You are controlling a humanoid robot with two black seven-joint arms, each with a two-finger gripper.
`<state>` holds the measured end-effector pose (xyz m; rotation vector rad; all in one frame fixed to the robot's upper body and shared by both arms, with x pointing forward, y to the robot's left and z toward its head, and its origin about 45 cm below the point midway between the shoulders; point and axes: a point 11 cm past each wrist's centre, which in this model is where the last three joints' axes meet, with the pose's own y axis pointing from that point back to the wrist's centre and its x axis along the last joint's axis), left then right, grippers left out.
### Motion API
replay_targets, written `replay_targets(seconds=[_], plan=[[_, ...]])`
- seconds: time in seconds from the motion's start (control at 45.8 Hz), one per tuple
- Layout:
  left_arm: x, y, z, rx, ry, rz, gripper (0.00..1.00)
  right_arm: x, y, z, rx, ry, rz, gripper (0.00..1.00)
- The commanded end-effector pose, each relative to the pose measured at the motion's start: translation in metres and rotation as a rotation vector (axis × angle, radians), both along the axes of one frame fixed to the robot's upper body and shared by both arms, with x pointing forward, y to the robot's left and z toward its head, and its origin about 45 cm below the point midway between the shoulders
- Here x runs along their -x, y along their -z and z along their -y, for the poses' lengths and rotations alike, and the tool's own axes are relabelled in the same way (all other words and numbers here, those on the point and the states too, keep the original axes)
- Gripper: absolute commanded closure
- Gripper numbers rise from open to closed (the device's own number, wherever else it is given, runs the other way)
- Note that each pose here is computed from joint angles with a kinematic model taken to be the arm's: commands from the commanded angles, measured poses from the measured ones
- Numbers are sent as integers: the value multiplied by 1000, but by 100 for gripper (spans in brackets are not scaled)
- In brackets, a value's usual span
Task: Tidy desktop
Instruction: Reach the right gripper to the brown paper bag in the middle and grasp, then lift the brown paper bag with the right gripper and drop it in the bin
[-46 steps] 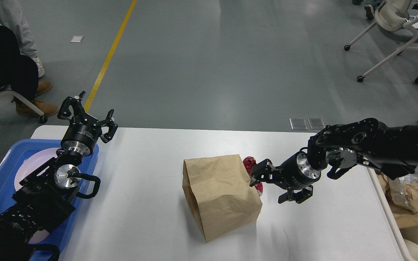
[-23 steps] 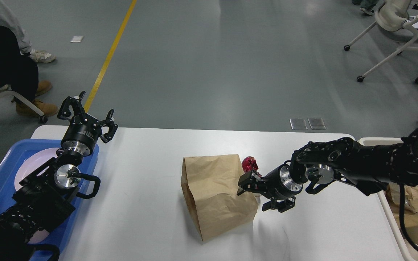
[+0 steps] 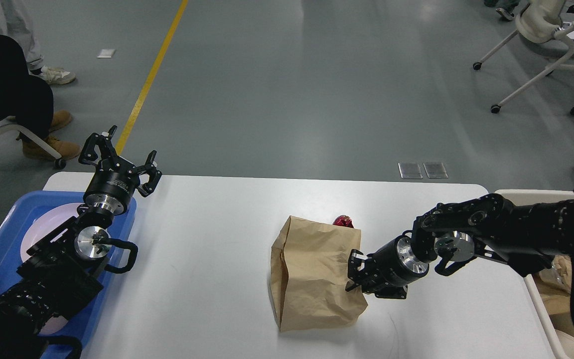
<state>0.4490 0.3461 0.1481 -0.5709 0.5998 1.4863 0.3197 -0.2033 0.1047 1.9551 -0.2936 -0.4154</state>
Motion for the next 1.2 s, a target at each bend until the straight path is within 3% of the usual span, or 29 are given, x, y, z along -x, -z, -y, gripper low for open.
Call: replay_targets(seconds=[0.0, 0.371, 0.655, 0.896, 1.027, 1.18], plan=[[0, 0, 0, 0, 0, 0, 3, -8, -26, 11, -13, 17, 25, 100], [0, 0, 0, 0, 0, 0, 3, -53, -171, 68, -124, 76, 196, 100], [0, 0, 0, 0, 0, 0, 3, -59, -216, 82, -174, 72, 247, 100], [0, 0, 0, -1, -1, -1, 3, -73, -272, 100, -190, 110, 395, 100], [0, -1, 0, 0, 0, 1, 3, -85, -274, 127, -136, 181, 445, 100], [0, 0, 0, 1, 1, 1, 3, -85, -233, 216, 2, 409, 449, 100]])
